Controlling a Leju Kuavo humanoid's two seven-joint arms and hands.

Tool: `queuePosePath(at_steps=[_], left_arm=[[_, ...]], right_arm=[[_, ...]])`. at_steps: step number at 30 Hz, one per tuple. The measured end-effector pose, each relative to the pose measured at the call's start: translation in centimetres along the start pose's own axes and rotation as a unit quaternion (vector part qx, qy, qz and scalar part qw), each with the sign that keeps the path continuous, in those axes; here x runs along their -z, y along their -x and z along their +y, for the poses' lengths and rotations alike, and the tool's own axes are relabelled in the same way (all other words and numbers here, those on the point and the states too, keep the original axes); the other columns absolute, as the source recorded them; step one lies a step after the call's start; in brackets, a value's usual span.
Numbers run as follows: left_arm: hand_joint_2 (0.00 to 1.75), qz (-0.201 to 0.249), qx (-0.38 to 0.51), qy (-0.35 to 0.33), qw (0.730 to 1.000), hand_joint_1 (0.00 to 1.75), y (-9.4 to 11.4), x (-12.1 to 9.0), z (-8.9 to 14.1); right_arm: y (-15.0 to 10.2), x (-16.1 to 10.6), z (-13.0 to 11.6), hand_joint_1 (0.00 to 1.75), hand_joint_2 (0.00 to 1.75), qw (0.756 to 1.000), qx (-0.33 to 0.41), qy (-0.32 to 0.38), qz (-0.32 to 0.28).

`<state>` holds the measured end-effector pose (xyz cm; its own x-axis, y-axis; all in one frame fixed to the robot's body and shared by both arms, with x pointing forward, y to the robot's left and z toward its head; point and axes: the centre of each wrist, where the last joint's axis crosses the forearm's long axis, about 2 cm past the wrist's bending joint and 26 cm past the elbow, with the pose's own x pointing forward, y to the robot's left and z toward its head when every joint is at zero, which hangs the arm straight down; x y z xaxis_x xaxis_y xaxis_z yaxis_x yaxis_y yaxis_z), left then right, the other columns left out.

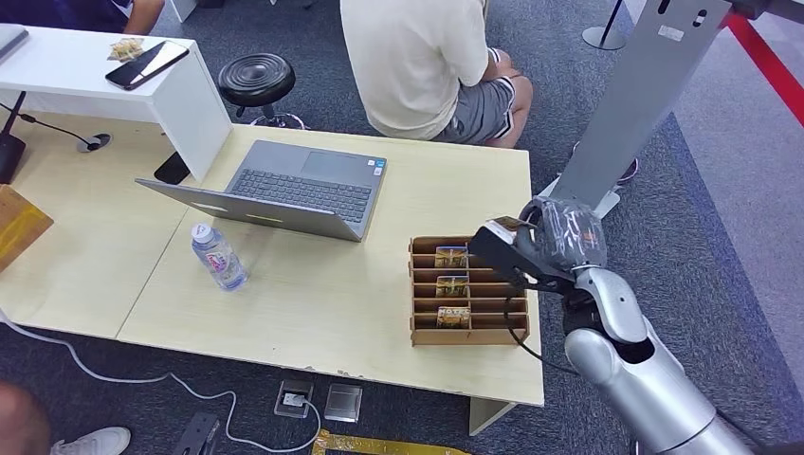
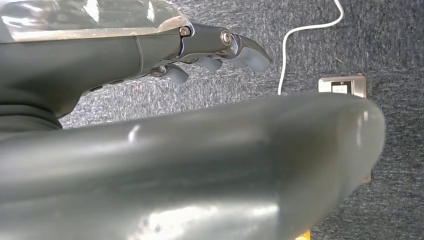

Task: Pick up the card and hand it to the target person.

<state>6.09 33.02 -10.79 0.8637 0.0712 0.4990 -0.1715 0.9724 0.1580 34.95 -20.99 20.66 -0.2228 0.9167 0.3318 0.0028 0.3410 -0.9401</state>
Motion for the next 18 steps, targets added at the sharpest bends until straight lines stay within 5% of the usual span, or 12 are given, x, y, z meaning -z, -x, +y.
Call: queuePosePath(at_steps=[10,18], left_arm=[[0.00,0.005,-0.005,-0.002,1.000,0.00,0.0,0.0,0.0],[0.00,0.001,-0.001,0.000,1.000,0.00,0.0,0.0,0.0]], right_arm=[[-1.1,-0.2,-3.7,1.43,1.75,0.999,0.009,0.051,-0.016],[-2.3,-0.2,-3.9,1.43,1.75,0.994,-0.013,0.079,-0.069]])
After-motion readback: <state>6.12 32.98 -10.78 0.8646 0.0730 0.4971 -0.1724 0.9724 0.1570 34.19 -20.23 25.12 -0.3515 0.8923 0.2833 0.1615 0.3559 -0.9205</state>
